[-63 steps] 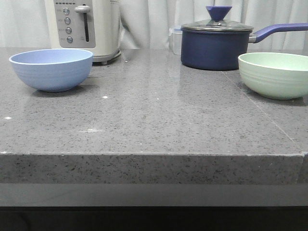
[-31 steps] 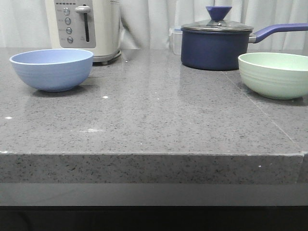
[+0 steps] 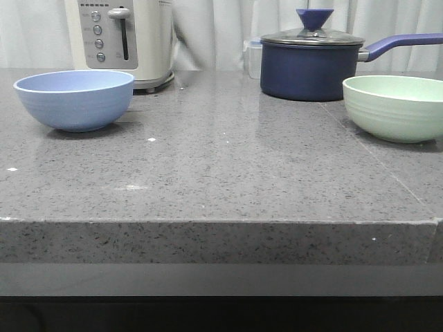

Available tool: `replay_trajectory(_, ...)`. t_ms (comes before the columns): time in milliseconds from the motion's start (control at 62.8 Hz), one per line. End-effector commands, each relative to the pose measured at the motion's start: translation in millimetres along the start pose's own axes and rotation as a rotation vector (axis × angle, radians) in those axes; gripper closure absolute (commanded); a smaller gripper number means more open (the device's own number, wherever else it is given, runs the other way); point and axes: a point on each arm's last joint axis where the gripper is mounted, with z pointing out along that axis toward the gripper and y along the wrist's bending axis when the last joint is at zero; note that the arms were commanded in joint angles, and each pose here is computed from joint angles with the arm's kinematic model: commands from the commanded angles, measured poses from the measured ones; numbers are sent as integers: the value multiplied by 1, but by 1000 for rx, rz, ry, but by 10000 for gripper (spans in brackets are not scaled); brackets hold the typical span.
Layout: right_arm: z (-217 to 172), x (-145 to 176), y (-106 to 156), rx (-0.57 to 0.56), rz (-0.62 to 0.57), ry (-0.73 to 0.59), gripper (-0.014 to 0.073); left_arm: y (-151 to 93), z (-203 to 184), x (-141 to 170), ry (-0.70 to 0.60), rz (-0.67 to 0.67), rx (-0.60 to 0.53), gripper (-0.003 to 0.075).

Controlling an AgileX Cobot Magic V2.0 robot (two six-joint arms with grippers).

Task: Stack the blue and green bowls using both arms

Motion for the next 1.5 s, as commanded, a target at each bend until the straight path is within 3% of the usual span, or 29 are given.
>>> replay_trajectory(0, -3, -16, -1, 12, -10, -86, 640, -1, 0, -14, -80, -12, 5, 739)
replay_trajectory(64, -3, -16, -1, 12, -11, -80, 596, -1, 1, -14, -78, -12, 5, 730)
replay_trajectory(159, -3, -15, -1, 12, -11, -69, 426, -1, 1, -14, -80, -8, 4, 627)
replay_trajectory(287, -3, -13, -1, 11, -11, -51, 126, -1, 1, -15, -90, -8, 5, 340)
replay_trajectory(366, -3, -11, -1, 11, -11, -35, 47, -1, 1, -15, -90, -8, 5, 218)
replay_trajectory(573, -5, -16, 0, 3, -2, -10, 43, -3, 0, -16, -93, -39, 25, 208)
replay_trajectory(828, 12, -50, 1, -3, 3, 111, 53, -11, -4, -22, -106, 14, 99, 208)
replay_trajectory(1099, 59, -90, -2, 13, 25, 236, 53, -24, -7, -21, -100, 61, 230, 208)
replay_trajectory(1481, 144, -116, -44, 86, 178, 473, 53, -28, -8, -21, -98, 82, 264, 208)
